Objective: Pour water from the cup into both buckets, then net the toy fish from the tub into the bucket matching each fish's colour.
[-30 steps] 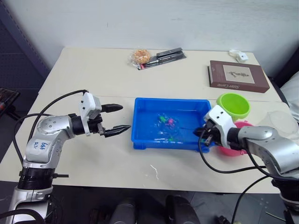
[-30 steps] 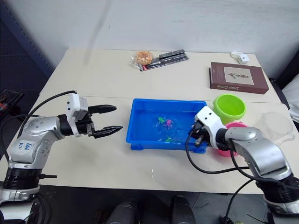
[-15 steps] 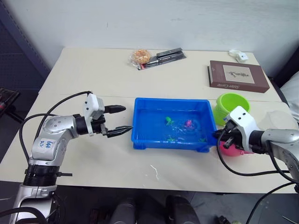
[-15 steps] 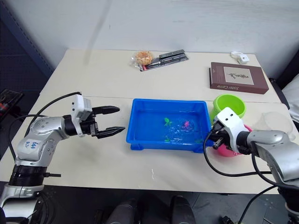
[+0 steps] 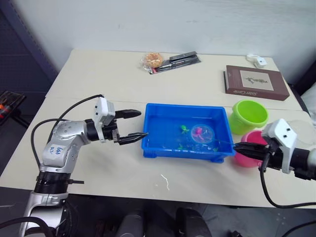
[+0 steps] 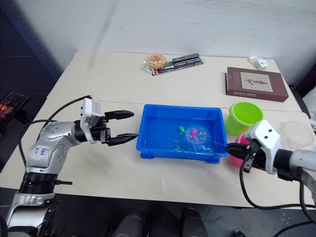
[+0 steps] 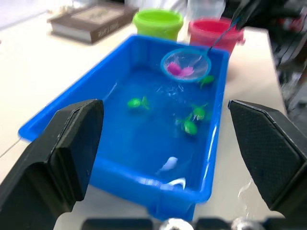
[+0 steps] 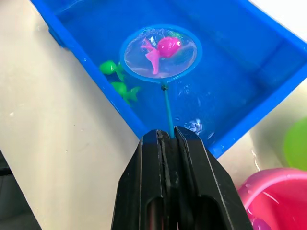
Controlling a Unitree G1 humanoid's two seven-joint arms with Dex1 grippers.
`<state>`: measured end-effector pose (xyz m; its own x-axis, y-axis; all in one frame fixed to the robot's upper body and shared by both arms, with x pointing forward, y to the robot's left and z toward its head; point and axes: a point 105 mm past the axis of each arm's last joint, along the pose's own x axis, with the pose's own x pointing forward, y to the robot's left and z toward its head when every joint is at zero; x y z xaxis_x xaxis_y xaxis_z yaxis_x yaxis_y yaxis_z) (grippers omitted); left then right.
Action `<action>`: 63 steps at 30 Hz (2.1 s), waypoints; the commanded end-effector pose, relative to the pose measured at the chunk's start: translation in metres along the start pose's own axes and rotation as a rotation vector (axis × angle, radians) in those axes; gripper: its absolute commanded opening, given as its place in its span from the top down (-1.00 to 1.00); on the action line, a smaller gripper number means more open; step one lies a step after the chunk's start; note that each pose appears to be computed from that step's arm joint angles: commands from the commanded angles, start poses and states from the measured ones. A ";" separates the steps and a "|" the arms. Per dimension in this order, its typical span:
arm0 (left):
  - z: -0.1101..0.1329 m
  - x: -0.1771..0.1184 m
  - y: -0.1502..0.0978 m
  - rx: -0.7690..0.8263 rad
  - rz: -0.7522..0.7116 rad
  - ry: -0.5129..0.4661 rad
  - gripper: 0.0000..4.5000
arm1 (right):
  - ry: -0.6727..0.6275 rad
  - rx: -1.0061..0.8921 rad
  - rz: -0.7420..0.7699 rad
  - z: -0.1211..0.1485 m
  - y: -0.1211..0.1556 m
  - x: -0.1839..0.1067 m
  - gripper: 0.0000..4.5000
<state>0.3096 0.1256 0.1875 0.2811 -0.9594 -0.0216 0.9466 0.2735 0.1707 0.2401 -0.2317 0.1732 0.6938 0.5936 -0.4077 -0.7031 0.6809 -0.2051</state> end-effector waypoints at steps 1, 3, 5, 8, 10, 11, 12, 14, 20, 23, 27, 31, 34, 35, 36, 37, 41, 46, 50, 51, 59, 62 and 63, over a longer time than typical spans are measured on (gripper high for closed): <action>0.010 0.011 -0.014 0.017 -0.104 -0.034 -0.98 | -0.069 -0.011 -0.095 0.007 -0.002 -0.020 1.00; 0.013 0.019 -0.018 0.014 -0.148 -0.051 -0.98 | -0.077 -0.003 -0.127 0.002 0.000 -0.030 1.00; 0.015 0.025 -0.020 0.018 -0.185 -0.064 -0.98 | -0.090 -0.006 -0.154 0.001 0.003 -0.039 1.00; 0.018 0.036 -0.023 0.018 -0.231 -0.086 -0.98 | -0.104 -0.002 -0.198 0.000 0.010 -0.056 1.00; 0.019 0.045 -0.028 0.007 -0.270 -0.106 -0.98 | -0.106 -0.013 -0.258 -0.001 0.013 -0.073 1.00; 0.018 0.048 -0.032 -0.001 -0.292 -0.113 -0.98 | -0.103 -0.010 -0.293 -0.003 0.014 -0.081 1.00; 0.017 0.049 -0.035 -0.006 -0.306 -0.115 -0.98 | -0.098 -0.010 -0.329 -0.005 0.013 -0.089 1.00; 0.016 0.052 -0.038 -0.015 -0.324 -0.119 -0.98 | -0.083 -0.012 -0.390 -0.010 0.012 -0.102 1.00; 0.016 0.058 -0.035 -0.010 -0.331 -0.125 -0.98 | 0.051 -0.133 -0.622 -0.044 -0.002 -0.147 1.00; 0.015 0.058 -0.034 -0.005 -0.327 -0.122 -0.98 | 0.071 -0.209 -0.643 -0.054 -0.003 -0.148 1.00; 0.013 0.057 -0.031 0.002 -0.307 -0.117 -0.98 | 0.113 -0.335 -0.678 -0.064 -0.006 -0.142 1.00; 0.012 0.057 -0.030 0.009 -0.295 -0.117 -0.98 | 0.127 -0.437 -0.748 -0.073 -0.013 -0.135 1.00; 0.012 0.057 -0.030 0.015 -0.281 -0.119 -0.98 | 0.174 -0.595 -0.730 -0.075 -0.010 -0.121 1.00; 0.012 0.057 -0.030 0.017 -0.278 -0.120 -0.98 | 0.211 -0.656 -0.721 -0.078 -0.008 -0.119 1.00; 0.012 0.056 -0.030 0.017 -0.272 -0.120 -0.98 | 0.237 -0.701 -0.722 -0.080 -0.007 -0.118 1.00; 0.012 0.056 -0.030 0.017 -0.269 -0.121 -0.98 | 0.254 -0.739 -0.737 -0.081 -0.007 -0.119 1.00; 0.011 0.053 -0.030 0.017 -0.258 -0.118 -0.98 | 0.359 -1.004 -0.755 -0.082 -0.007 -0.115 1.00; 0.010 0.050 -0.031 0.016 -0.247 -0.113 -0.98 | 0.399 -1.167 -0.833 -0.082 -0.005 -0.117 1.00; 0.009 0.050 -0.032 0.013 -0.244 -0.111 -0.98 | 0.390 -1.210 -0.807 -0.083 -0.004 -0.115 1.00; 0.009 0.050 -0.033 0.012 -0.244 -0.111 -0.98 | 0.379 -1.223 -0.809 -0.081 -0.003 -0.115 1.00; 0.008 0.051 -0.034 0.008 -0.250 -0.115 -0.98 | 0.409 -1.225 -0.832 -0.086 -0.003 -0.121 1.00; 0.007 0.052 -0.036 0.005 -0.256 -0.116 -0.98 | 0.355 -1.249 -0.832 -0.078 0.001 -0.112 1.00; 0.007 0.053 -0.036 0.005 -0.257 -0.118 -0.98 | 0.362 -1.247 -0.855 -0.077 -0.002 -0.114 1.00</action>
<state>0.2945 0.0663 0.1788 0.0318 -0.9990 0.0317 0.9901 0.0358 0.1354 0.1496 -0.3347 0.1392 0.9995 -0.0290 0.0115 0.0082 -0.1108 -0.9938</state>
